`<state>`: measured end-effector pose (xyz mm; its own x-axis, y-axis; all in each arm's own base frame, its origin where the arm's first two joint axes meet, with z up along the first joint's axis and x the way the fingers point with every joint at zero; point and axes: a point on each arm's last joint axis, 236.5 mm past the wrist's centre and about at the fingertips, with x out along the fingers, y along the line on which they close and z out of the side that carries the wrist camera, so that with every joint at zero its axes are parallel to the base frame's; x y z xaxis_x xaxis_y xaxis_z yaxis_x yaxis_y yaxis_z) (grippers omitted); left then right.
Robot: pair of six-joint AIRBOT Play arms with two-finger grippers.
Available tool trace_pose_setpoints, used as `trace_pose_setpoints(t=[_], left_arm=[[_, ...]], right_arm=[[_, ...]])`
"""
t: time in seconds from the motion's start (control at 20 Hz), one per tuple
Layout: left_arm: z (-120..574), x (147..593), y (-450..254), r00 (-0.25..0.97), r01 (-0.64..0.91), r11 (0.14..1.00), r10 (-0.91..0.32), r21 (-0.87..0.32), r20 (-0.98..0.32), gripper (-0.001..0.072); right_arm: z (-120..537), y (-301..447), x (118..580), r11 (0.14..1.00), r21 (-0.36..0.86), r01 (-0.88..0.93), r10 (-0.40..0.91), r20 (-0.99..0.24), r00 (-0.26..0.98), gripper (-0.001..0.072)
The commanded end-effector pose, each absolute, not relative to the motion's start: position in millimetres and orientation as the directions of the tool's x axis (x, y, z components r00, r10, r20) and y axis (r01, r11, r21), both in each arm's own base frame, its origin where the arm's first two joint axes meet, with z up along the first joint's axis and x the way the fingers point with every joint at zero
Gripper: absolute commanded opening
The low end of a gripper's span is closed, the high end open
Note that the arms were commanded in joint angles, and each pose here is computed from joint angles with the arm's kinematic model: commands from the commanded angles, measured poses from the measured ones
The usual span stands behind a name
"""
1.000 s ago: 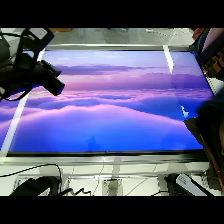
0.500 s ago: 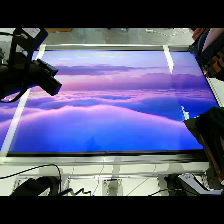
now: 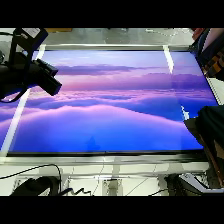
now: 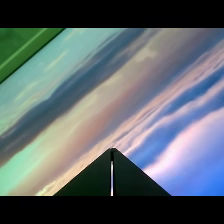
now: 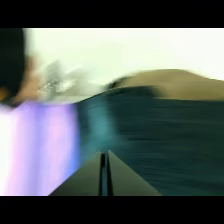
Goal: Fold the clothes and pants, and hang the long-sleeved shirts on hangers.
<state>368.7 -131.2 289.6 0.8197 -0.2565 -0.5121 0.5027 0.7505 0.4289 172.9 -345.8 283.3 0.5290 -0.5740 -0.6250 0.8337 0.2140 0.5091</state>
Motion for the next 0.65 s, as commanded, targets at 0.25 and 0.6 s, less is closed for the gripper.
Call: trace_pose_setpoints(t=[0.25,0.6], left_arm=[[290.1,368.6,-130.9,0.82,0.502,0.751,-0.256,0.429,-0.511,0.0022],[290.1,368.6,-130.9,0.82,0.502,0.751,-0.256,0.429,-0.511,0.0022]], right_arm=[[303.9,-157.8,371.8,0.94,0.315,0.134,0.042,-0.493,0.869,0.0056],[256.9,-96.1,393.7,0.987,-0.138,0.085,-0.157,-0.697,0.7,0.0057]])
